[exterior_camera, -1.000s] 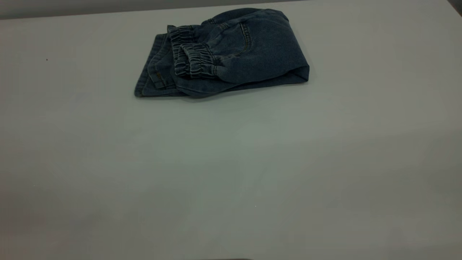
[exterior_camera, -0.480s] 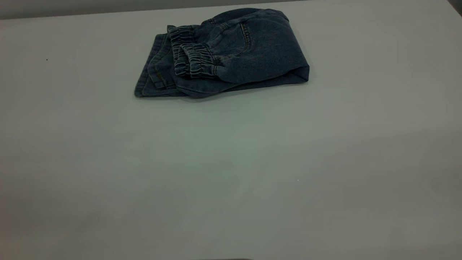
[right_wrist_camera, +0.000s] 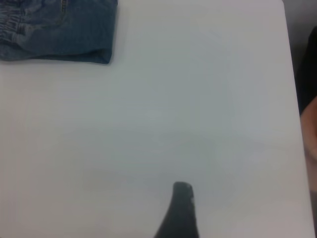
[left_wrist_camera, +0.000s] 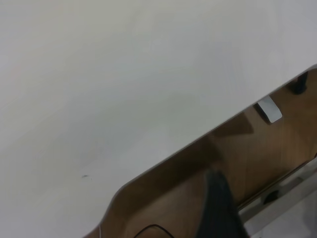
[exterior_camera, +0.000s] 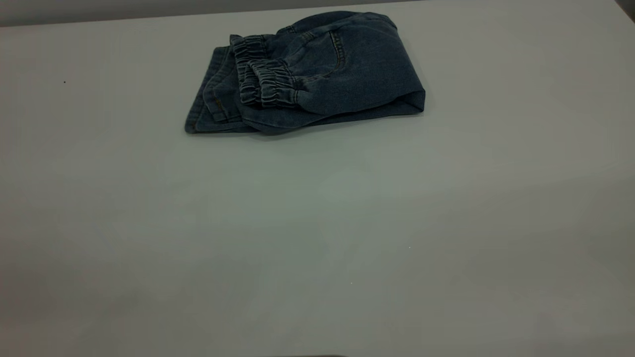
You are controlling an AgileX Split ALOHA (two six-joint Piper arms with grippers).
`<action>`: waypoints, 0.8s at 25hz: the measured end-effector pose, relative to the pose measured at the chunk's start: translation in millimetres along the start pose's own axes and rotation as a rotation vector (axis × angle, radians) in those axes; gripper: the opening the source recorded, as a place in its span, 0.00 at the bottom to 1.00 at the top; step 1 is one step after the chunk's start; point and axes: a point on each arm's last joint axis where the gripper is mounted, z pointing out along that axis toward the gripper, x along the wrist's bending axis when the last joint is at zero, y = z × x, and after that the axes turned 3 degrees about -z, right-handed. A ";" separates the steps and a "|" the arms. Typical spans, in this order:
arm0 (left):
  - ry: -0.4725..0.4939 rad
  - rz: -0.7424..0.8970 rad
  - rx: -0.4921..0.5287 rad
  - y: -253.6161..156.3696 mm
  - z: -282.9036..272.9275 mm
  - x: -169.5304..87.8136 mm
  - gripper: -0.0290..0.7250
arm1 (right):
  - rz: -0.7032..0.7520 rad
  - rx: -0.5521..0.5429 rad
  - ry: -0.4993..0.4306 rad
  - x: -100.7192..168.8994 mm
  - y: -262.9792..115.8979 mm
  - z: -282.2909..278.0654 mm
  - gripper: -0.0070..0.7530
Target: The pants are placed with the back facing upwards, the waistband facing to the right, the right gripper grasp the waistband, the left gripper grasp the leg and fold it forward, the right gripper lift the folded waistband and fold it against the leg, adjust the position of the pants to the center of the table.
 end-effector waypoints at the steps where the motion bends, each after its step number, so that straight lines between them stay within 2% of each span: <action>1: 0.001 -0.001 0.000 0.0 0.0 0.0 0.60 | 0.000 0.000 0.000 0.0 0.0 0.0 0.75; 4: 0.055 -0.050 -0.019 -1.1 -1.8 1.6 0.60 | 0.000 0.000 0.000 0.0 0.0 0.0 0.75; 8: 0.234 -0.198 -0.106 -7.7 -10.9 3.3 0.60 | 0.000 0.000 0.000 0.0 0.0 0.0 0.75; 12: 0.347 -0.263 -0.216 -17.8 -21.7 -2.0 0.60 | 0.014 0.000 -0.016 0.5 0.3 0.3 0.75; 20: 0.368 -0.272 -0.241 -20.9 -24.1 -4.0 0.60 | 0.035 0.000 -0.044 0.9 0.7 0.8 0.75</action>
